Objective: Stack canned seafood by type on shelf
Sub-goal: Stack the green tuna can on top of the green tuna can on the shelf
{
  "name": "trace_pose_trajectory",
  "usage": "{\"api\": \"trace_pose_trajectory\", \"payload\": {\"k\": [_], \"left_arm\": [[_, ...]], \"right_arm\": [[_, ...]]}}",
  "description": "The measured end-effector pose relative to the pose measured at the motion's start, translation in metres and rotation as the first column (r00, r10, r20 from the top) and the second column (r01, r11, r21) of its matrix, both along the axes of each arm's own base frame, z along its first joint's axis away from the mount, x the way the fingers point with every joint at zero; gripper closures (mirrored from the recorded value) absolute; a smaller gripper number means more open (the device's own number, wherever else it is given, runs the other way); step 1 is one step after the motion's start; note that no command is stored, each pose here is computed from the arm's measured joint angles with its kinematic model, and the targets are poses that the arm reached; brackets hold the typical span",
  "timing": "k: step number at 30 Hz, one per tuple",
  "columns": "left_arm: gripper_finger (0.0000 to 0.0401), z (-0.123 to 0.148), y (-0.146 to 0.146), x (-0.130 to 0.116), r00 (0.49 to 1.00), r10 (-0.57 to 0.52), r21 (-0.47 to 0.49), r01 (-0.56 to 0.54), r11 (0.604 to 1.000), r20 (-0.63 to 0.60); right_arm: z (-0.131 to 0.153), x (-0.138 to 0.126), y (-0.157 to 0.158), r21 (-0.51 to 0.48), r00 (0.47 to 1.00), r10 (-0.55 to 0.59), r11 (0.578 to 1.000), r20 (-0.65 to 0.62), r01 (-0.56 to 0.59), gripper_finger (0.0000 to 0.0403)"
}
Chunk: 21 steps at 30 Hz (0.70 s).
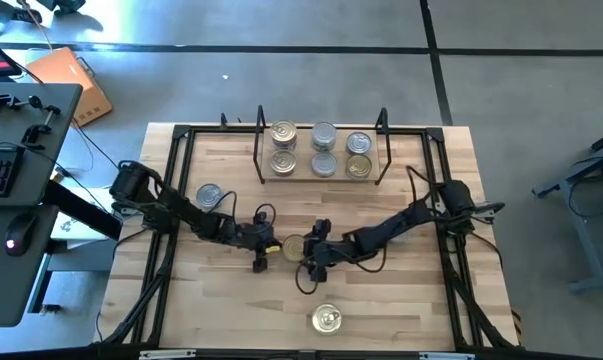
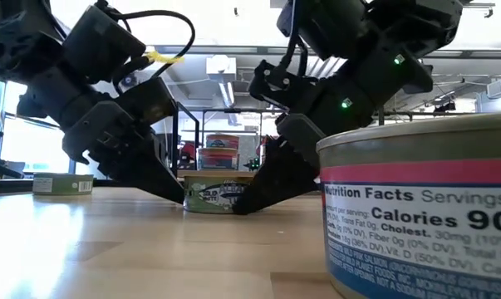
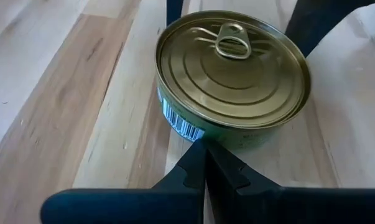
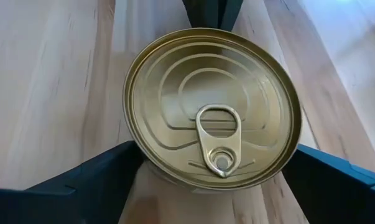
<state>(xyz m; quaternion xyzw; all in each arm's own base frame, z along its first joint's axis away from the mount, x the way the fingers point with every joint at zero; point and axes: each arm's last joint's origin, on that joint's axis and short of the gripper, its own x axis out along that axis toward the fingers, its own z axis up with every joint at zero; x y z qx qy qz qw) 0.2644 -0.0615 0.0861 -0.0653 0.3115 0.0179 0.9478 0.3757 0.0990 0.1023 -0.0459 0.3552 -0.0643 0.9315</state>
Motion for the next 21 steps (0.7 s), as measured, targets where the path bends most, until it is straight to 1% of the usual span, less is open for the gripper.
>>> {"api": "trace_pose_trajectory", "payload": {"k": [4,7,9,12,15,17,21], "left_arm": [[0.0401,0.001,0.000,0.001,1.000,0.002,0.001,-0.002,1.000,0.003],[0.0401,0.002,0.000,0.001,1.000,0.001,-0.001,-0.001,1.000,0.007],[0.0401,0.002,0.000,0.002,1.000,0.002,0.000,-0.002,1.000,0.006],[0.0401,0.003,0.000,0.002,1.000,0.002,0.003,-0.002,1.000,-0.008],[0.0401,0.005,0.001,-0.002,0.999,0.001,0.009,-0.001,1.000,-0.042],[0.0401,0.006,0.002,-0.006,0.996,0.014,0.010,-0.013,1.000,-0.088],[0.0401,0.011,0.003,-0.014,0.989,0.031,0.015,-0.030,0.999,-0.144]], "right_arm": [[-0.001,0.001,-0.003,0.073,0.999,-0.048,0.996,0.022,0.046,0.0028],[-0.003,-0.001,-0.003,0.099,0.997,-0.064,0.993,0.035,0.061,0.0029],[-0.004,-0.003,-0.002,0.105,0.995,-0.084,0.991,0.048,0.079,0.0032],[-0.005,-0.005,0.003,0.114,0.993,-0.107,0.988,0.057,0.100,0.0048],[-0.006,-0.008,0.010,0.118,0.989,-0.139,0.984,0.054,0.132,0.0067],[-0.007,-0.011,0.016,0.116,0.986,-0.156,0.982,0.049,0.150,0.0076],[-0.008,-0.017,0.026,0.112,0.981,-0.190,0.977,0.043,0.184,0.0082]]}}
